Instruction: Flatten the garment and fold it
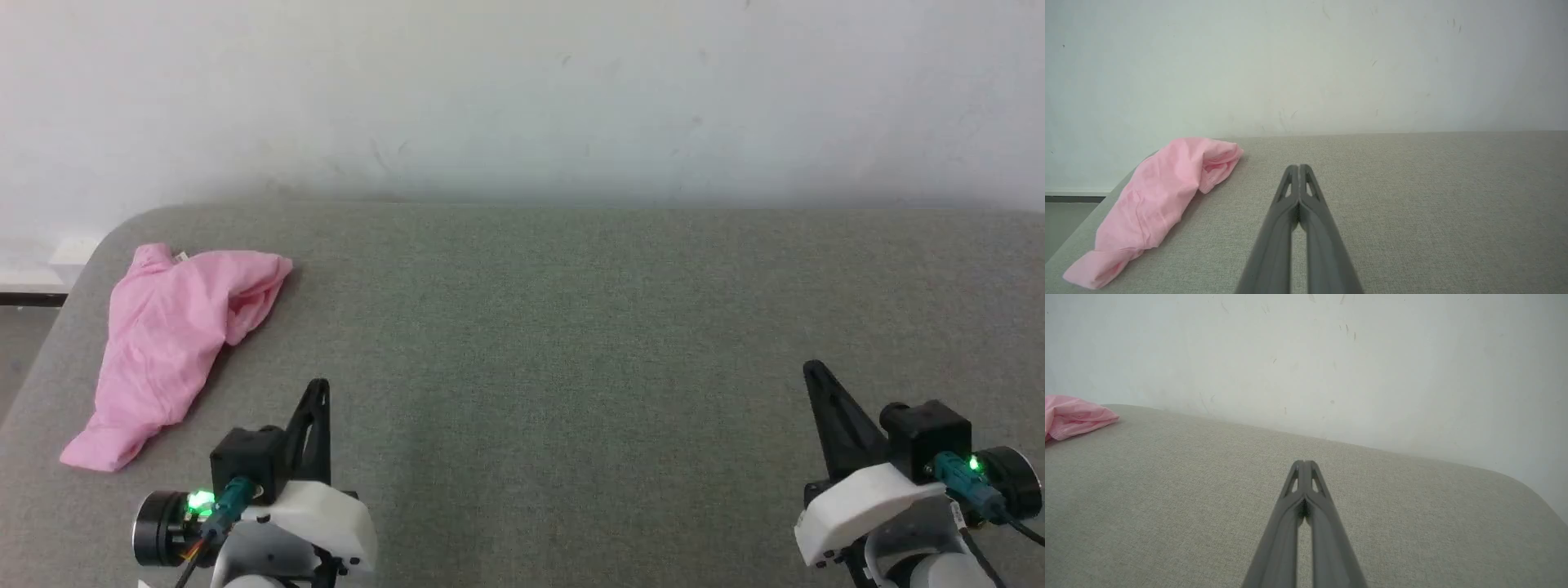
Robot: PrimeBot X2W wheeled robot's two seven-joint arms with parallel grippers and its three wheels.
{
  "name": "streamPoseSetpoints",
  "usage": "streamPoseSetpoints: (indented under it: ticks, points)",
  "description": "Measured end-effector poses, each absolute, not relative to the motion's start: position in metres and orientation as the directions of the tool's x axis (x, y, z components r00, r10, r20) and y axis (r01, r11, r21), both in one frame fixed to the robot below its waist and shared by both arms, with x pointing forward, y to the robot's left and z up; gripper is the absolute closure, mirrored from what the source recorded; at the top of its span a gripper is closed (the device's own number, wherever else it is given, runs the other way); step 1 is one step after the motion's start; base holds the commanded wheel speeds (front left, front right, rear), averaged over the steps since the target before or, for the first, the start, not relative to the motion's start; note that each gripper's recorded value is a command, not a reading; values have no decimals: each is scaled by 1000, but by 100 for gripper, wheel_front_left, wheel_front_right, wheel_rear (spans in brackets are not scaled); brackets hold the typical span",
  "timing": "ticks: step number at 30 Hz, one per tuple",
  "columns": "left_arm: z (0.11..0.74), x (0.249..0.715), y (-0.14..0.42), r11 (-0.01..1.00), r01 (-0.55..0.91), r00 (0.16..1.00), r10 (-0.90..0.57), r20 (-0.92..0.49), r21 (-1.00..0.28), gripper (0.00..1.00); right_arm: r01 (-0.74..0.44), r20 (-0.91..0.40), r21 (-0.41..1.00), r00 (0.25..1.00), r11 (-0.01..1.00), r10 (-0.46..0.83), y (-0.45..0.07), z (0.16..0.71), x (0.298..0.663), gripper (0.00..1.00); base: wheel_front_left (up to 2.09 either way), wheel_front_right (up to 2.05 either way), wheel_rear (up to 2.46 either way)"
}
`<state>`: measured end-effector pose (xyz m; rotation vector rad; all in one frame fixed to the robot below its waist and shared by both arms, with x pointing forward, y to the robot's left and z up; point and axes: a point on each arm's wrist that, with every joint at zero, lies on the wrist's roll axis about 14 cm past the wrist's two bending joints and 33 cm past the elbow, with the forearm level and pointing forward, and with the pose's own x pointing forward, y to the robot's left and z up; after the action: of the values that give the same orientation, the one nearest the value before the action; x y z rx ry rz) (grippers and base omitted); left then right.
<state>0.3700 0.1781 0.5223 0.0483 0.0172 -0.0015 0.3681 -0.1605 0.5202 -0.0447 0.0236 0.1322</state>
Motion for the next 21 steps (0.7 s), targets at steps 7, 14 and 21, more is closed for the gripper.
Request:
streamPoseSetpoints:
  ticks: [7, 14, 21]
  points:
    - [522, 370, 178, 999, 2, 1000, -1, -17, 48, 100, -132, -27, -43, 991, 990, 131, -161, 520, 368, 100, 0, 0, 0]
    - [522, 370, 178, 999, 2, 1000, -1, -17, 48, 100, -132, -27, -43, 991, 990, 131, -161, 520, 368, 100, 0, 0, 0]
    - [522, 370, 178, 999, 2, 1000, -1, -17, 48, 100, -132, -27, -43, 991, 990, 131, -161, 520, 368, 100, 0, 0, 0]
